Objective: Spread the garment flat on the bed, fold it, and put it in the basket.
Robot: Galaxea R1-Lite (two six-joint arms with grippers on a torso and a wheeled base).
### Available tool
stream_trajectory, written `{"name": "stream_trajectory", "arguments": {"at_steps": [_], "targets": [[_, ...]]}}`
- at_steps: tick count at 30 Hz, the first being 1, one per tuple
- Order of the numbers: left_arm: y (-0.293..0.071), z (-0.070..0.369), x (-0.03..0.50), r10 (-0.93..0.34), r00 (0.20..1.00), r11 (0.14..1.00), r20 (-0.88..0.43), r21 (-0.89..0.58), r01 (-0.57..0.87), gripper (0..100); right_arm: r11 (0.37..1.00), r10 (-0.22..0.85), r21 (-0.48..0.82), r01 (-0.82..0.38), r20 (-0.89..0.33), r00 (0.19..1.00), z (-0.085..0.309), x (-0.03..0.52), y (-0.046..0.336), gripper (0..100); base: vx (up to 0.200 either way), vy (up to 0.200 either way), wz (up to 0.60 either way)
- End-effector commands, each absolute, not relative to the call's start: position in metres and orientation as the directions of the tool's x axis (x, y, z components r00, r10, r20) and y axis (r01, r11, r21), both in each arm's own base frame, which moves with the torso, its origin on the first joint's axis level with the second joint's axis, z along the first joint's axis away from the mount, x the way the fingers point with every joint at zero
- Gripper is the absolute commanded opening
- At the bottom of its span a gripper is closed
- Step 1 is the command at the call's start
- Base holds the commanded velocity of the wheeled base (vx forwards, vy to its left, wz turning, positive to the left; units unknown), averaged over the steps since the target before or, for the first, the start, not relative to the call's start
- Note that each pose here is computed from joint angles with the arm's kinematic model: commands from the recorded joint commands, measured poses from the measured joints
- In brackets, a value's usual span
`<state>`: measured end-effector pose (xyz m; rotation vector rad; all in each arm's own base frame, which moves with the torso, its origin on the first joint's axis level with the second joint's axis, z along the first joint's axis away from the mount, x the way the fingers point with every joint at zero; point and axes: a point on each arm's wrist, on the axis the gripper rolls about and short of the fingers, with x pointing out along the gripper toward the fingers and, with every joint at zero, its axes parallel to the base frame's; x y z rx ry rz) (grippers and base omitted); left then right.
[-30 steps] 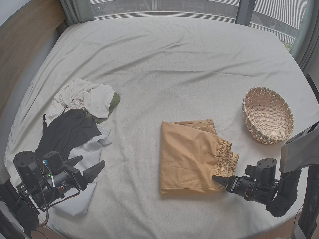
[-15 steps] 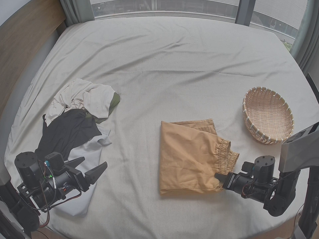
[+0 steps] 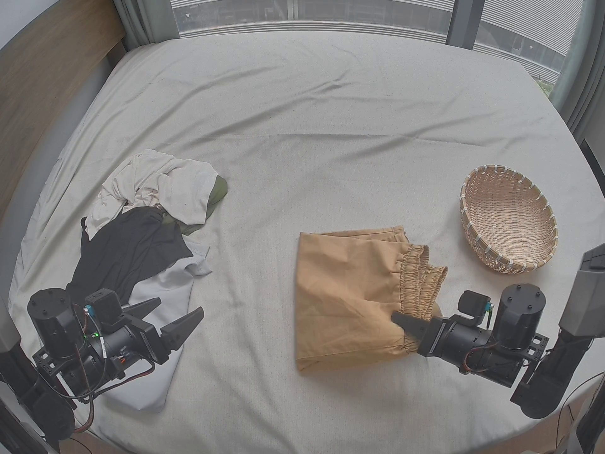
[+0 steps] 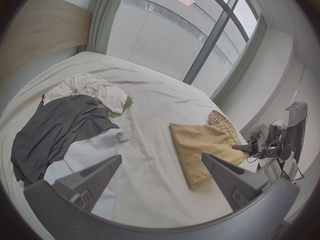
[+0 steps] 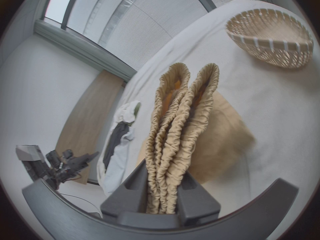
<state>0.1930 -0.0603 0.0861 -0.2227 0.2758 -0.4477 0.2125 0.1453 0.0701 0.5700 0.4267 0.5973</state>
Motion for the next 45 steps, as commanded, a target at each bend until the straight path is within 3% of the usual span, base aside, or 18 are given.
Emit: {"name": "stream_trajectory", "arguments": {"at_steps": [1, 6, 13, 27, 38, 39, 45], "targets": [[-0.059, 0.084, 0.190, -0.453, 0.862, 0.879, -0.228, -0.274, 0.390, 100, 0.627, 0.669, 0.608, -0.487, -0.099, 0.737, 0.097, 0.203, 0.150, 0, 0.000, 0.000, 0.00], [-0.060, 0.083, 0.190, -0.454, 0.861, 0.879, -0.229, -0.274, 0.391, 100, 0.575, 0.691, 0.576, -0.580, 0.036, 0.722, 0.127, 0.207, 0.153, 0, 0.000, 0.000, 0.00], [-0.061, 0.084, 0.189, -0.460, 0.858, 0.876, -0.228, -0.274, 0.397, 100, 0.551, 0.697, 0.564, -0.615, 0.094, 0.711, 0.140, 0.207, 0.153, 0, 0.000, 0.000, 0.00], [-0.065, 0.083, 0.188, -0.471, 0.851, 0.871, -0.233, -0.273, 0.407, 100, 0.698, 0.616, 0.562, -0.444, -0.155, 0.772, 0.082, 0.223, 0.129, 0, 0.000, 0.000, 0.00], [-0.068, 0.083, 0.186, -0.476, 0.847, 0.869, -0.236, -0.275, 0.411, 100, 0.782, 0.545, 0.555, -0.286, -0.384, 0.746, 0.034, 0.216, 0.112, 0, 0.000, 0.000, 0.00], [-0.068, 0.083, 0.187, -0.475, 0.847, 0.869, -0.238, -0.275, 0.411, 100, 0.785, 0.541, 0.554, -0.279, -0.392, 0.744, 0.032, 0.216, 0.111, 100, 0.000, 0.000, 0.00], [-0.068, 0.081, 0.187, -0.475, 0.846, 0.870, -0.244, -0.276, 0.409, 100, 0.798, 0.519, 0.549, -0.247, -0.419, 0.745, 0.027, 0.217, 0.107, 100, 0.000, 0.000, 0.00]]}}
